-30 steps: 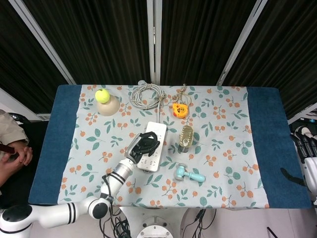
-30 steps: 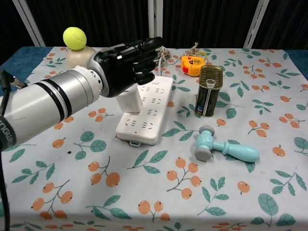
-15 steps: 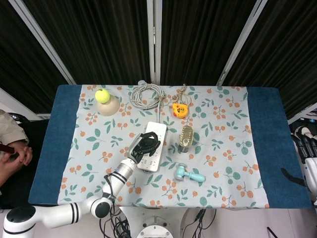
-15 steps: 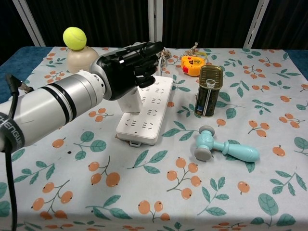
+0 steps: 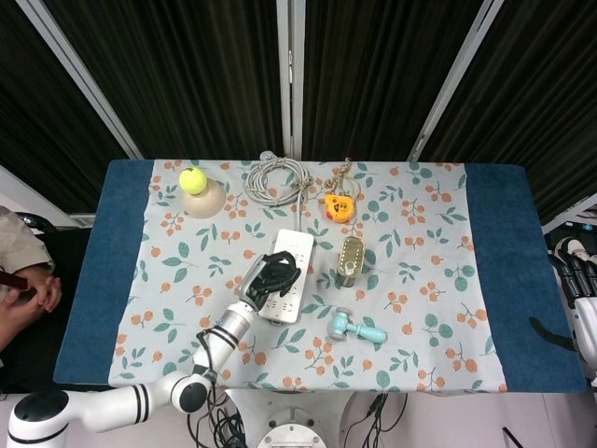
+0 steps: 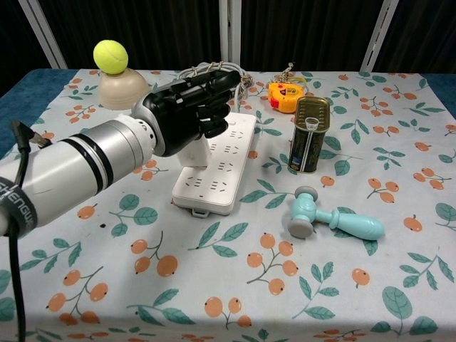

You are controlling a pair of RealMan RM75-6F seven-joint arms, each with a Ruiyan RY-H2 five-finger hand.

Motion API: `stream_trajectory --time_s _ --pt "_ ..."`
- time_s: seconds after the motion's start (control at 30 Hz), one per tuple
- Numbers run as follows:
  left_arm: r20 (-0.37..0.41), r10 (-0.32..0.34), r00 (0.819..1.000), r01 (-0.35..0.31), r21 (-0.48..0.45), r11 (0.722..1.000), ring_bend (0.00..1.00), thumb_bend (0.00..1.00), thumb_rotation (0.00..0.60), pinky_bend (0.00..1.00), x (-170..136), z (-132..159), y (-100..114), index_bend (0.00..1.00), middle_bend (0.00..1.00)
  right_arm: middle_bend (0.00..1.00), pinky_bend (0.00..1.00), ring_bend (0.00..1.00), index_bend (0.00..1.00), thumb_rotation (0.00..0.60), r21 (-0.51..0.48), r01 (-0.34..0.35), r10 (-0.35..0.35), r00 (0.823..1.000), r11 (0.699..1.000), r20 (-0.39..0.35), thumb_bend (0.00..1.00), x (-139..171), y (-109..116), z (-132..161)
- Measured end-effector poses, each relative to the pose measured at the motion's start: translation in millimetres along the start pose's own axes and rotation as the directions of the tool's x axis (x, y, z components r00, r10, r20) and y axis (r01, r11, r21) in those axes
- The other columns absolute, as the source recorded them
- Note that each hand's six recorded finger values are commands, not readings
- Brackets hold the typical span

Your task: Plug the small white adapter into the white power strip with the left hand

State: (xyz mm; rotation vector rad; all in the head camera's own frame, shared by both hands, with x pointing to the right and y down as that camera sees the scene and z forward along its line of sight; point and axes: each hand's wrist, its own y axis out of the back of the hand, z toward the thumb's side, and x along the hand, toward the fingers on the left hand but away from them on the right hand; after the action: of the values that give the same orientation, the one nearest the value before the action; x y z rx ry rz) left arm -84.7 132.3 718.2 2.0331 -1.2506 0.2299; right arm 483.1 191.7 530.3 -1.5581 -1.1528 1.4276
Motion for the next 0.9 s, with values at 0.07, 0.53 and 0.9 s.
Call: stream_trajectory --time_s 0.07,0.53,0.9 --pt "-0.003 -0.005 1.000 0.005 0.005 1.000 0.78 0.54 0.600 0.86 -0.1 -1.1 -1.3 0.78 0.86 0.02 0.00 0.00 0.00 0.600 0.000 0.001 -0.001 1.000 1.000 0.001 0.11 0.5 0.3 -0.5" --pt "-0.021 -0.032 0.999 0.033 0.032 0.999 0.78 0.54 0.600 0.85 -1.2 -7.1 -7.6 0.78 0.86 0.02 0.00 0.00 0.00 0.600 -0.003 0.003 -0.003 1.000 1.000 0.005 0.11 0.9 0.3 -1.5" --pt "-0.030 -0.036 0.999 0.037 0.039 0.999 0.77 0.54 0.600 0.85 0.9 -9.0 -9.0 0.78 0.86 0.02 0.00 0.00 0.00 0.600 -0.004 0.007 -0.007 1.000 1.000 0.009 0.11 2.6 1.4 -2.6"
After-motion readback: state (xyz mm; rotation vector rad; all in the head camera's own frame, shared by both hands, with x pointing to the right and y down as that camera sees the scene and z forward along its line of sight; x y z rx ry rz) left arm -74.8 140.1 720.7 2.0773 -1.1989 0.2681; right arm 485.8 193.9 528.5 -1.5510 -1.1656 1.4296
